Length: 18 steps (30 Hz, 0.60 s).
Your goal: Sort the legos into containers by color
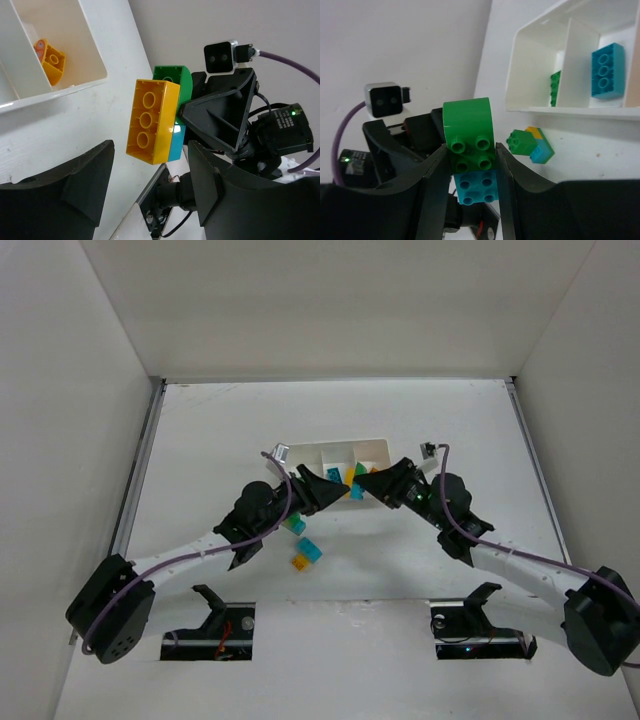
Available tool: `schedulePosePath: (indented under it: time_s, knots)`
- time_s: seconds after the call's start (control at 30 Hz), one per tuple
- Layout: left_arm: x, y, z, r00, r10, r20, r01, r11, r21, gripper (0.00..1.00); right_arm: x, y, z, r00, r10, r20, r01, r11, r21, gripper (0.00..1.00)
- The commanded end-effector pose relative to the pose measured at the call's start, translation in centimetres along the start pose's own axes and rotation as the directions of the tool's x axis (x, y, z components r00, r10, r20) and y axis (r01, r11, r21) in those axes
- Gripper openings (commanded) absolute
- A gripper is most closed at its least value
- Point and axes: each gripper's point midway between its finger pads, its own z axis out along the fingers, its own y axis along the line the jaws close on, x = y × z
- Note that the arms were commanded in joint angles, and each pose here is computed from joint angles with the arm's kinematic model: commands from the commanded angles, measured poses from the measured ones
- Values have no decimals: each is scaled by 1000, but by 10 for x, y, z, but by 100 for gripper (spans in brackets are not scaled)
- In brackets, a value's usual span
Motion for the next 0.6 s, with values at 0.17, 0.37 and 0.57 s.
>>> schedulePosePath:
  time_s: [0.17, 0.37, 0.57]
  knots:
    - [-15, -36, 5, 997, -53, 63, 43, 987, 155, 53, -10, 39, -4, 992, 123, 15, -117, 968, -222, 28]
    - [-19, -42, 10, 991, -105, 80, 87, 977, 196, 48, -10, 40, -3, 985, 174, -5, -169, 949, -267, 29]
    - [-20, -41, 11, 988, -126, 85, 107, 974, 201, 40, -13, 45, -3, 980, 198, -6, -191, 935, -298, 30]
